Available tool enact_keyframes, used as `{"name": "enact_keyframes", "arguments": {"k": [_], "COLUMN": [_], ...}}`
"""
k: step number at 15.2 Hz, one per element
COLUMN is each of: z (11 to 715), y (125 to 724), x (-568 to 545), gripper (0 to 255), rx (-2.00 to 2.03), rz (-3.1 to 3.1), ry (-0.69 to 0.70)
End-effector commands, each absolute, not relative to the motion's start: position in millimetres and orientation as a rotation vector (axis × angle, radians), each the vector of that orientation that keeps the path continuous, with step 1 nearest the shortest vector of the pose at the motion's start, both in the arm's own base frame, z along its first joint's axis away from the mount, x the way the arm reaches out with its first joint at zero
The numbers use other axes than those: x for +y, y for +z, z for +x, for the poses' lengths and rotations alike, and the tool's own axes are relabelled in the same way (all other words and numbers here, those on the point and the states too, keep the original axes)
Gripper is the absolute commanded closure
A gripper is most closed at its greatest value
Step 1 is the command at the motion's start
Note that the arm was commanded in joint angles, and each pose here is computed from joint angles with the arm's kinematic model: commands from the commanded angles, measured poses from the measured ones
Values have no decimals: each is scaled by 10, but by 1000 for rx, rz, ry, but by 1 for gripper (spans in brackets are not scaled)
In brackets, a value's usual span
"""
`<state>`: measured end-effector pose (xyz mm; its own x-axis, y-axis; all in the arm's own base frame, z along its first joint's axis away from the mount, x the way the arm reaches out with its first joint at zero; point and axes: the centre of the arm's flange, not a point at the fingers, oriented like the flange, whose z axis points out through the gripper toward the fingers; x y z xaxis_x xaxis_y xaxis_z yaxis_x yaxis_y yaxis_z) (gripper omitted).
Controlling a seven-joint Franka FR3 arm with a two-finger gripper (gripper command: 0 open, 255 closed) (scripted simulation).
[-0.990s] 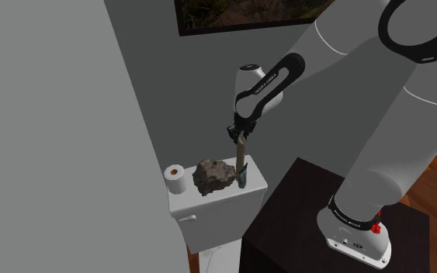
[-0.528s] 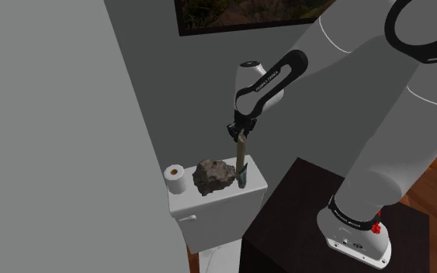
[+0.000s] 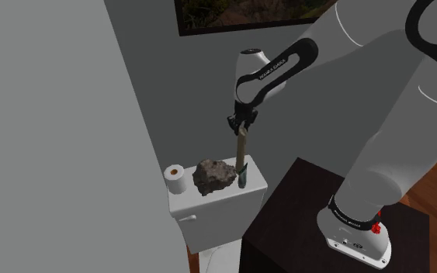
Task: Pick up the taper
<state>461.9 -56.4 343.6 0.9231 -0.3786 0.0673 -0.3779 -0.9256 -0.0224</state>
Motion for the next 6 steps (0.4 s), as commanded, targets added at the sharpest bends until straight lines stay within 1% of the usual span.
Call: {"name": "enact_keyframes", "arguments": {"k": [1, 6], "z": [4619, 4619], "y": [3549, 3715], "x": [-543, -543], "gripper": [255, 255], "rx": [604, 604], "rz": [-3072, -3072], "ry": [-110, -110]}}
